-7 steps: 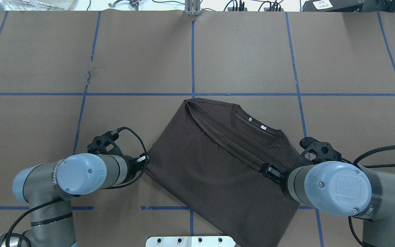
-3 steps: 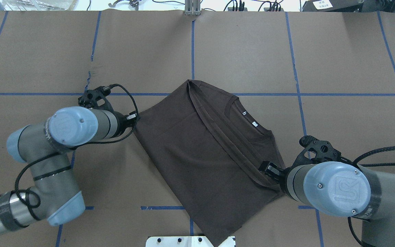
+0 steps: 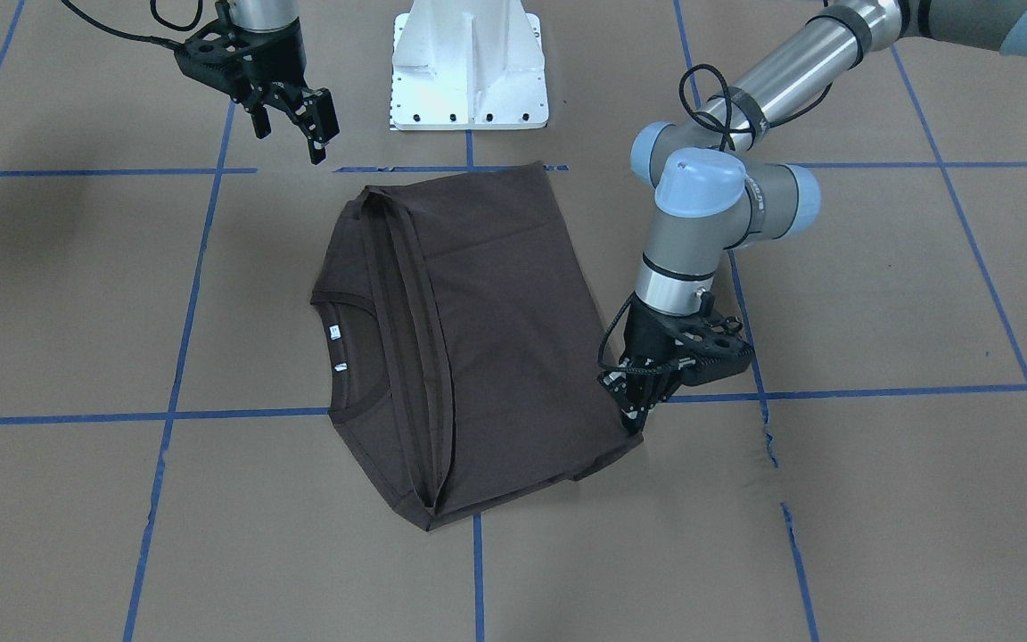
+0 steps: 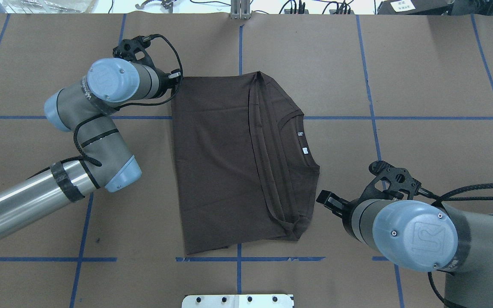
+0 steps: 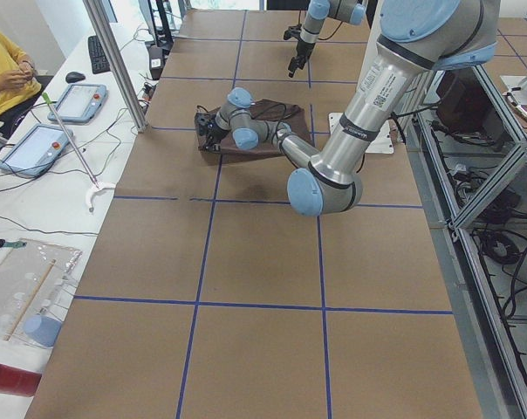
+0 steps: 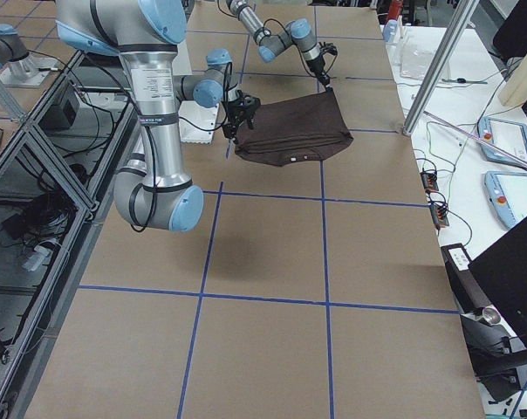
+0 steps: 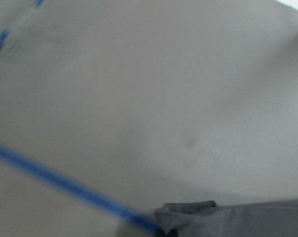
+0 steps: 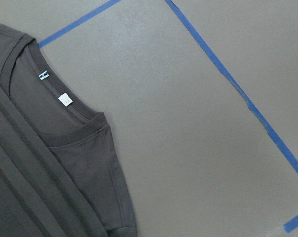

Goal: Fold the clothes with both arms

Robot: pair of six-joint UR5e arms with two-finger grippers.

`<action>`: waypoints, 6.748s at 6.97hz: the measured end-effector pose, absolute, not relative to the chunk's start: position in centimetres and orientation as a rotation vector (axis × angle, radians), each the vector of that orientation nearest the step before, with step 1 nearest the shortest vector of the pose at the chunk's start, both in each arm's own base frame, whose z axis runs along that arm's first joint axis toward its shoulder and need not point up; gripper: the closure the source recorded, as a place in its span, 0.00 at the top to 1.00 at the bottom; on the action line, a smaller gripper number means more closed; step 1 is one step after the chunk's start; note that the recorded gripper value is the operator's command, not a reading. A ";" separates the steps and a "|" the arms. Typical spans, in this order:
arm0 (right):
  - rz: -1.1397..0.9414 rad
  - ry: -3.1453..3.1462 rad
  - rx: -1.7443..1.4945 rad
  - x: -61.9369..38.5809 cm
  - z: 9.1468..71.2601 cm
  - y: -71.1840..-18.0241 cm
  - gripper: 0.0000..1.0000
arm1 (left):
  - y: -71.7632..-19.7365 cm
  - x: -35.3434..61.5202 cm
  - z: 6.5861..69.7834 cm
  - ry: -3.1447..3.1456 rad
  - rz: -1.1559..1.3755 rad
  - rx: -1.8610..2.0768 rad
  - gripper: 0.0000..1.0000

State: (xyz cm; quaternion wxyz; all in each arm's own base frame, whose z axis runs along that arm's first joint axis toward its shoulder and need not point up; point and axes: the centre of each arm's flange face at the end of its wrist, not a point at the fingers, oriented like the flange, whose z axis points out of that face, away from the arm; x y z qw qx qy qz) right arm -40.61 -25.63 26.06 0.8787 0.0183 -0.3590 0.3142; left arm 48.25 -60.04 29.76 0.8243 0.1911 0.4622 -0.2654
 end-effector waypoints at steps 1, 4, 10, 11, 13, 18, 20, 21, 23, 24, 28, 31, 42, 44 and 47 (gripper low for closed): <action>0.660 -0.754 0.045 -40.7 25.9 -25.7 1.00 | -62.4 49.2 29.5 0.999 -0.542 0.444 0.42; 0.660 -0.822 0.041 -45.0 22.5 -26.7 1.00 | -64.8 50.1 31.4 1.023 -0.533 0.479 0.49; 0.183 -0.763 0.197 -57.0 23.8 -29.3 1.00 | -60.5 45.5 29.9 1.158 -0.493 0.457 0.49; 0.099 -0.741 0.208 -57.9 24.2 -29.2 1.00 | -60.3 45.6 29.6 1.166 -0.491 0.452 0.49; -0.010 -0.705 0.234 -58.9 25.2 -28.9 1.00 | -60.0 45.8 29.1 1.176 -0.487 0.449 0.49; -0.172 -0.603 0.280 -54.6 32.0 -28.9 1.00 | -59.6 45.5 27.8 1.201 -0.482 0.457 0.49; -0.199 -0.574 0.281 -49.6 35.1 -28.8 1.00 | -59.0 44.9 26.8 1.227 -0.485 0.460 0.49; -0.180 -0.593 0.281 -49.2 34.3 -29.0 1.00 | -58.8 44.8 26.5 1.233 -0.485 0.460 0.49; 0.028 -0.677 0.224 -50.8 31.8 -29.2 0.98 | -58.7 44.8 26.5 1.234 -0.485 0.458 0.49; 0.217 -0.764 0.154 -52.4 30.9 -28.5 0.99 | -58.7 44.8 26.6 1.233 -0.485 0.458 0.49; 0.664 -1.041 -0.068 -54.2 28.6 -27.8 1.00 | -58.6 44.9 26.6 1.231 -0.488 0.453 0.49; 0.752 -1.151 -0.065 -53.6 28.1 -28.3 1.00 | -58.6 44.9 26.7 1.230 -0.489 0.452 0.49; 0.742 -0.930 -0.079 -55.3 30.5 -26.8 0.83 | -57.1 45.8 26.2 1.253 -0.503 0.416 0.49; 0.738 -0.903 -0.077 -55.7 31.1 -26.5 0.61 | -57.0 45.9 26.2 1.253 -0.502 0.414 0.49; 0.743 -0.898 -0.072 -55.8 30.9 -26.9 0.00 | -56.9 46.0 26.3 1.252 -0.501 0.412 0.49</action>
